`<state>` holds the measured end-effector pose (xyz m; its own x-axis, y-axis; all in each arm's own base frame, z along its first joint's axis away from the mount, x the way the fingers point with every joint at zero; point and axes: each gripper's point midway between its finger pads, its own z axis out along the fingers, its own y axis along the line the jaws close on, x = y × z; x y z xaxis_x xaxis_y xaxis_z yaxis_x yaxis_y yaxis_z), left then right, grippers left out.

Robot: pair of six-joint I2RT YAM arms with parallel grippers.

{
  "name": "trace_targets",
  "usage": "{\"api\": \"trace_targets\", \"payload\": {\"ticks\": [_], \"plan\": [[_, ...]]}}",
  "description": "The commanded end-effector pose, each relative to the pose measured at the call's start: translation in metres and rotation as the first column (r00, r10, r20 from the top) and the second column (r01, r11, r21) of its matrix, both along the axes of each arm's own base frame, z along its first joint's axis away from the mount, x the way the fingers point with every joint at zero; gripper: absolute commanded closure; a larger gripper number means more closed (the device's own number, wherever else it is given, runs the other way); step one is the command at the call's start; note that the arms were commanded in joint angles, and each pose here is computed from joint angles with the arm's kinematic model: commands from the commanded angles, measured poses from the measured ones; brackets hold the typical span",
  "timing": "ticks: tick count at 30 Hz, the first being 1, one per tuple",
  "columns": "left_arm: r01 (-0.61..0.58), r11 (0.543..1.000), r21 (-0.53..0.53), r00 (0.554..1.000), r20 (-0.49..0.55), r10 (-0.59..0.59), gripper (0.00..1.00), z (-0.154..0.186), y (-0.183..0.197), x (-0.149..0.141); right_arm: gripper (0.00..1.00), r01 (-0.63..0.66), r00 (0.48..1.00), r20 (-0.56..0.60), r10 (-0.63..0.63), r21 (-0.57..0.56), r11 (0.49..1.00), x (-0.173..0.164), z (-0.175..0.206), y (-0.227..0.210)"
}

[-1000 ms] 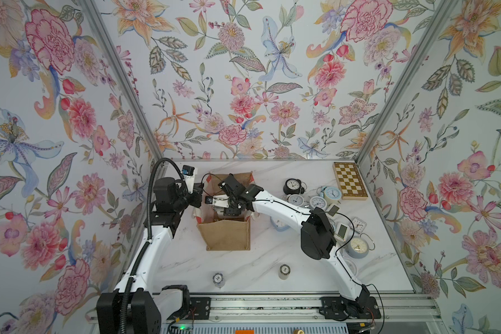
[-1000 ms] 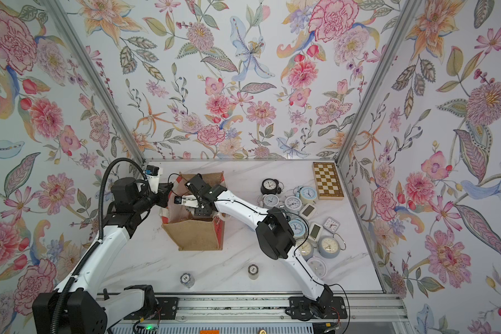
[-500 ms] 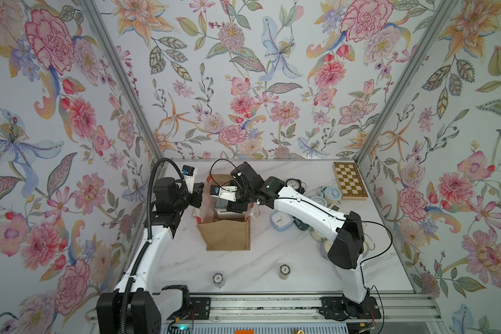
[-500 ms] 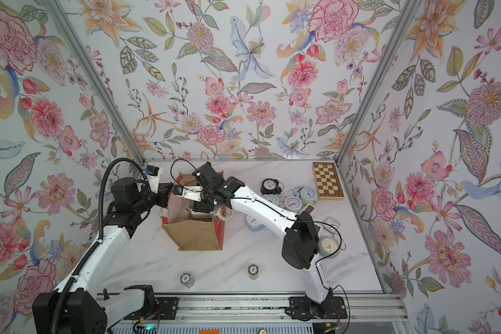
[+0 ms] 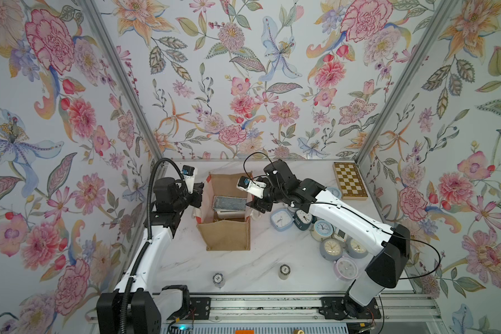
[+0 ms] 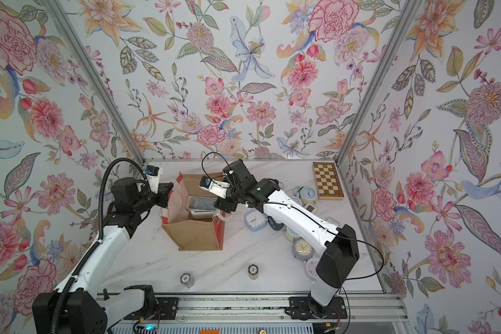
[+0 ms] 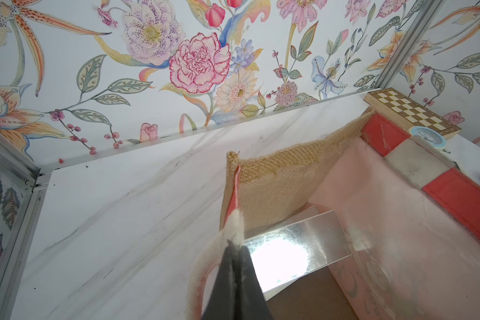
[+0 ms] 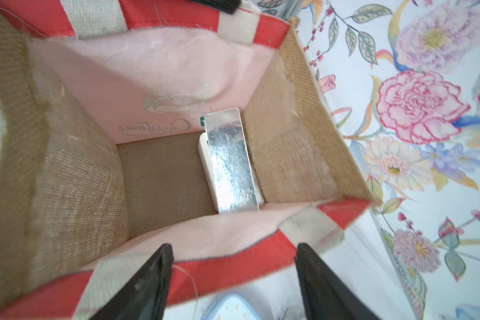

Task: Put the alarm clock into the canvas bag
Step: Pick up the alarm from the center of the board.

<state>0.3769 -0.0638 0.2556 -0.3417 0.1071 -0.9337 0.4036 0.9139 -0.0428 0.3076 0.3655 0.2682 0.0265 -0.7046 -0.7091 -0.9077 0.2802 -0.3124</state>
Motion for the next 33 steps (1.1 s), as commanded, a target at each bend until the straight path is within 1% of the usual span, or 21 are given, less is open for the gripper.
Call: {"api": "trace_targets", "payload": {"ticks": [1,5,7,11,17,18,21,25,28,30,31,33], "plan": [[0.009,1.000,0.000,1.000,0.027,-0.009,0.96,0.007,0.000,0.000,0.28,0.116,0.993,-0.033,-0.113,0.085,0.990,0.008,0.007,-0.024],[0.005,1.000,0.004,1.000,0.027,-0.005,0.96,0.006,0.001,0.000,0.27,0.219,0.973,-0.093,-0.209,0.108,0.970,0.011,-0.008,-0.054],[0.004,1.000,0.005,1.000,0.026,-0.004,0.96,0.006,0.001,0.000,0.27,0.261,0.960,-0.129,-0.248,0.098,0.960,0.011,-0.020,-0.065],[0.004,1.000,0.006,1.000,0.024,-0.004,0.96,0.005,0.001,0.000,0.26,0.370,0.916,-0.195,-0.351,0.065,0.927,0.013,-0.049,-0.086],[0.002,1.000,0.010,1.000,0.026,-0.002,0.96,0.006,0.001,0.000,0.26,0.506,0.834,-0.285,-0.472,0.058,0.860,0.012,-0.083,-0.108],[0.002,1.000,0.009,1.000,0.027,-0.003,0.96,0.006,0.001,0.000,0.27,0.558,0.800,-0.302,-0.519,0.055,0.828,0.021,-0.088,-0.123],[0.004,1.000,0.007,1.000,0.026,-0.004,0.96,0.006,0.001,0.000,0.28,0.641,0.728,-0.354,-0.588,0.046,0.766,0.025,-0.099,-0.137],[-0.001,1.000,0.011,1.000,0.027,0.001,0.96,0.006,0.002,-0.001,0.30,0.725,0.631,-0.424,-0.649,0.024,0.689,0.031,-0.113,-0.156],[0.001,1.000,0.011,1.000,0.026,-0.001,0.96,0.006,0.002,0.000,0.33,0.801,0.516,-0.484,-0.707,-0.021,0.598,0.036,-0.122,-0.180],[0.000,1.000,0.013,1.000,0.027,0.000,0.96,0.006,0.002,0.000,0.35,0.852,0.413,-0.512,-0.753,-0.074,0.518,0.038,-0.131,-0.199],[0.002,1.000,0.013,1.000,0.027,-0.002,0.96,0.006,0.001,-0.001,0.35,0.866,0.375,-0.526,-0.763,-0.095,0.491,0.039,-0.135,-0.206],[0.000,1.000,0.014,1.000,0.029,0.000,0.96,0.007,0.002,-0.001,0.34,0.874,0.323,-0.553,-0.768,-0.137,0.466,0.037,-0.141,-0.213]]}}
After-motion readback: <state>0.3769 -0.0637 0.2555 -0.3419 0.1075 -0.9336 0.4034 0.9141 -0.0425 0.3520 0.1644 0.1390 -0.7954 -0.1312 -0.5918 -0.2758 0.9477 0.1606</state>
